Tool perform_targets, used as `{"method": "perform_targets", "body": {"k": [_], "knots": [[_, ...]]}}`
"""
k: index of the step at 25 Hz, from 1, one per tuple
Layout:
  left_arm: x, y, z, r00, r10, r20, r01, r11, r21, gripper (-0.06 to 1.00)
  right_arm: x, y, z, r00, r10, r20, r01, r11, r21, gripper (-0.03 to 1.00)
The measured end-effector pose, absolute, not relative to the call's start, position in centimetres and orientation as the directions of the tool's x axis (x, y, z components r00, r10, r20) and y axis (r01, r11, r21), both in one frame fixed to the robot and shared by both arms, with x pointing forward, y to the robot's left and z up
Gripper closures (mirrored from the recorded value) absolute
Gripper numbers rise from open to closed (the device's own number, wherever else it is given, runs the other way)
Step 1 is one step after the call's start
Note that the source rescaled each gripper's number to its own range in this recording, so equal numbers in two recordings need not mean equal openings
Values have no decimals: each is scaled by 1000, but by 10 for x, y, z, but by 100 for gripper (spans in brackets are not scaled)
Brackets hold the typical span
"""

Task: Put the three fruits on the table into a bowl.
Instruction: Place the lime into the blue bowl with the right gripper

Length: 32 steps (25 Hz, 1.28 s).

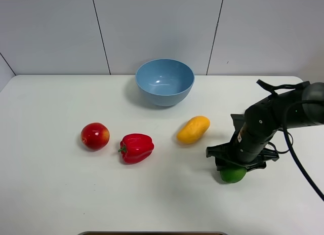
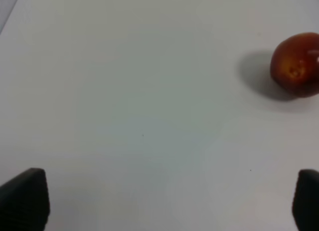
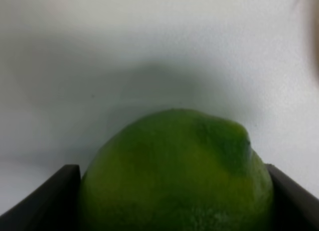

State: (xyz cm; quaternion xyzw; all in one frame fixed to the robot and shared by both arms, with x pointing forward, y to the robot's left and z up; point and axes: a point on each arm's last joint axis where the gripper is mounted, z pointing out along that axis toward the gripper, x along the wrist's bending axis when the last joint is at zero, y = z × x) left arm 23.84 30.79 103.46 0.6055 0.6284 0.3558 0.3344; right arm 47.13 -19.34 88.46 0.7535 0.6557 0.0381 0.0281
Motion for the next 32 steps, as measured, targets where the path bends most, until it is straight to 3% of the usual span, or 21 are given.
{"method": "perform_targets", "body": {"k": [18, 25, 32], "knots": [[238, 308, 1035, -43, 999, 11, 523, 13, 852, -6, 472, -195, 889, 115, 993, 12, 987, -116, 109, 71], [238, 308, 1035, -43, 999, 11, 523, 13, 852, -6, 468, -197, 909, 109, 994, 24, 983, -111, 148, 71], [238, 308, 1035, -42, 999, 12, 523, 12, 852, -6, 458, -204, 952, 95, 993, 64, 962, -108, 250, 71]]}}
